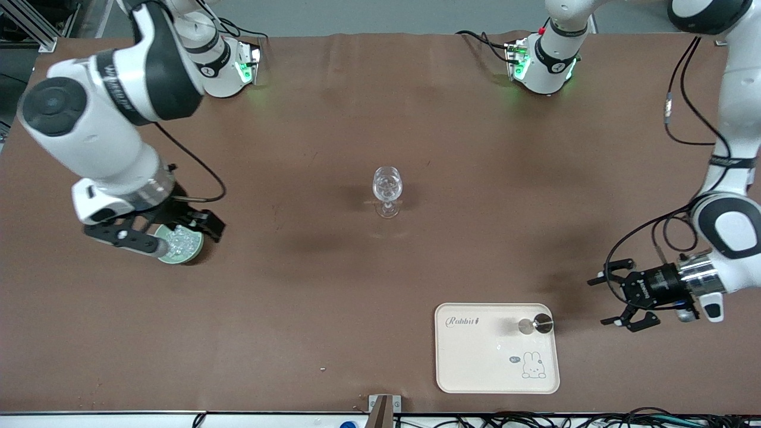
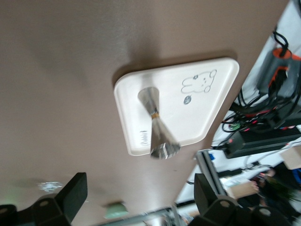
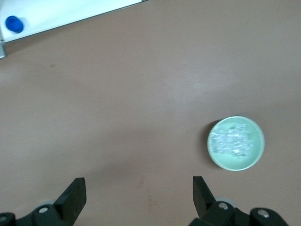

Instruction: Pour wine and add ice with both arms

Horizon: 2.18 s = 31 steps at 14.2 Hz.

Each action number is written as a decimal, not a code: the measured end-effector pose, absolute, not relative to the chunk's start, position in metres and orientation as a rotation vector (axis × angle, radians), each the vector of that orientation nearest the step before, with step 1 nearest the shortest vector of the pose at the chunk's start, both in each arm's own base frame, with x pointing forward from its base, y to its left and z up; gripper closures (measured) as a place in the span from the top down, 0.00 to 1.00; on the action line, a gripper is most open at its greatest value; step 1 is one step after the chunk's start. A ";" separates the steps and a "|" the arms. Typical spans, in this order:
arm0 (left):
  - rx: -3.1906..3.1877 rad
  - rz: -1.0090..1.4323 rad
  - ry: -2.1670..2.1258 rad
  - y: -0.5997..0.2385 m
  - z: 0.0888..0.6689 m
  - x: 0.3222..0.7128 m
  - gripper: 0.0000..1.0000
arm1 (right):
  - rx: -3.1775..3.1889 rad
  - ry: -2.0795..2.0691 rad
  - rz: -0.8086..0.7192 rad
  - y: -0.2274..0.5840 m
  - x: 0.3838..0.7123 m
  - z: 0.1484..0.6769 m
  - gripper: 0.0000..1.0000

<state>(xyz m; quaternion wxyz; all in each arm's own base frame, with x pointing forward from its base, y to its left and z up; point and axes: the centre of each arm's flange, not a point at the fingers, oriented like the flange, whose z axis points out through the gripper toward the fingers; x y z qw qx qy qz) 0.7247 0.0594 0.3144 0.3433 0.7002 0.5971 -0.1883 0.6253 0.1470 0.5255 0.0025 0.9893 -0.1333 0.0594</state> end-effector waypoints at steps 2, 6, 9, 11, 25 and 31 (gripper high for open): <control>1.984 -0.428 1.520 0.053 0.365 0.716 1.00 | 3.098 -0.366 0.177 0.102 0.622 0.533 1.00; 2.279 -0.310 1.446 0.036 0.459 0.687 1.00 | 3.095 -0.234 0.136 0.037 0.606 0.564 1.00; 2.451 -0.236 1.353 0.001 0.513 0.666 1.00 | 3.095 -0.206 0.085 0.025 0.586 0.596 1.00; 2.583 -0.159 1.232 -0.027 0.543 0.652 1.00 | 3.094 -0.212 0.060 0.023 0.576 0.614 1.00; 3.152 0.011 0.141 -0.089 0.667 0.547 1.00 | 3.094 -0.170 -0.052 0.018 0.536 0.668 1.00; 3.163 -0.023 0.109 -0.100 0.667 0.514 1.00 | 3.114 -0.137 -0.013 0.017 0.524 0.686 1.00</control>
